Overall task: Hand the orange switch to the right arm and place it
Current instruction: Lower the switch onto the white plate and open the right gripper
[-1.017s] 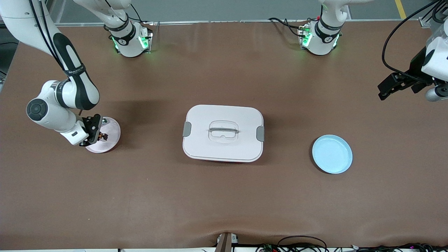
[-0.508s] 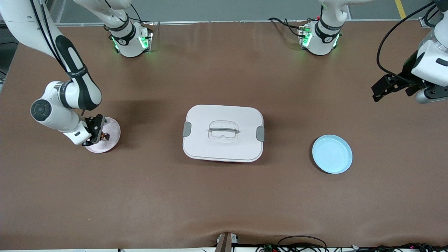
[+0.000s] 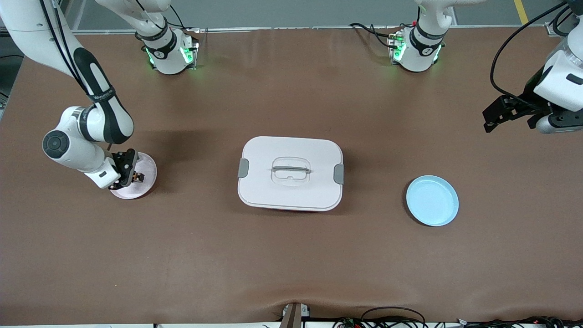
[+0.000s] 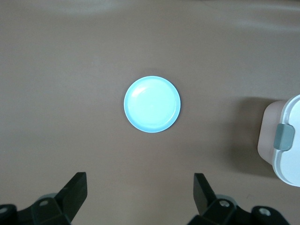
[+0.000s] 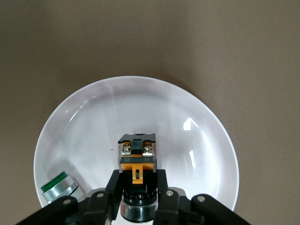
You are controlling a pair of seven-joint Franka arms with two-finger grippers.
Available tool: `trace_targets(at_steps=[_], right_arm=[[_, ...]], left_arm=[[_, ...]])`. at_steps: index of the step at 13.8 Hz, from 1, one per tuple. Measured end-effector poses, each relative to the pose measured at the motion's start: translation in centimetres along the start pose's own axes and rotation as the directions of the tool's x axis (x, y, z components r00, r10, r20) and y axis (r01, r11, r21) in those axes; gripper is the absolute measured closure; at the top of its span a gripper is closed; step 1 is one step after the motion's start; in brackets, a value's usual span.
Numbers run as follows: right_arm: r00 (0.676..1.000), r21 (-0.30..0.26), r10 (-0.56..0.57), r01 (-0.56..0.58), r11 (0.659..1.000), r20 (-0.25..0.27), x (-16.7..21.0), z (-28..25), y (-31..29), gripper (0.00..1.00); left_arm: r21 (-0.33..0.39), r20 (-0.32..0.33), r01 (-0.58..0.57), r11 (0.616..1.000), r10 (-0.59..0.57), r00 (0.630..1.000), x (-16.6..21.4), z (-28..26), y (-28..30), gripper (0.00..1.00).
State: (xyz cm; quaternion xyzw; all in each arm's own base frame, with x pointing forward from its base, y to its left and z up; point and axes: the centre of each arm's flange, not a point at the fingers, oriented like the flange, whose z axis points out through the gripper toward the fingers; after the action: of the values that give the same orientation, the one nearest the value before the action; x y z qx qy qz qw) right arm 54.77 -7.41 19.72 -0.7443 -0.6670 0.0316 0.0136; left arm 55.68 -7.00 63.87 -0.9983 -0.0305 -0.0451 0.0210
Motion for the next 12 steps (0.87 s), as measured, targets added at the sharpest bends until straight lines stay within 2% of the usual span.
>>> trace_targets(at_steps=[1, 2, 4, 8, 12], right_arm=[[1.000, -0.005, 0.000, 0.000, 1.000, 0.000, 0.0, 0.0, 0.1, 0.66], [1.000, -0.020, 0.000, 0.000, 1.000, 0.000, 0.0, -0.2, 0.2, 0.59], [1.000, -0.048, -0.002, 0.002, 0.999, -0.001, 0.0, -0.4, 0.5, 0.40], [1.000, -0.054, -0.012, 0.012, 0.998, -0.002, 0.2, -0.6, 0.7, 0.01], [1.000, -0.043, -0.027, 0.027, 0.999, -0.005, 1.0, -1.0, 0.9, 0.00]], left_arm=[[-0.009, -0.002, 0.001, 1.000, -0.001, 1.000, 0.0, 0.0, 0.0, 0.00], [-0.013, -0.003, 0.002, 1.000, -0.002, 1.000, 0.1, 0.0, 0.0, 0.00], [-0.014, -0.003, 0.005, 1.000, -0.005, 1.000, 0.1, 0.0, -0.2, 0.00], [-0.013, 0.004, 0.008, 1.000, -0.008, 1.000, 0.1, 0.1, -0.3, 0.00], [-0.004, 0.047, -0.010, 1.000, 0.010, 0.999, -0.6, 0.2, -0.7, 0.00]])
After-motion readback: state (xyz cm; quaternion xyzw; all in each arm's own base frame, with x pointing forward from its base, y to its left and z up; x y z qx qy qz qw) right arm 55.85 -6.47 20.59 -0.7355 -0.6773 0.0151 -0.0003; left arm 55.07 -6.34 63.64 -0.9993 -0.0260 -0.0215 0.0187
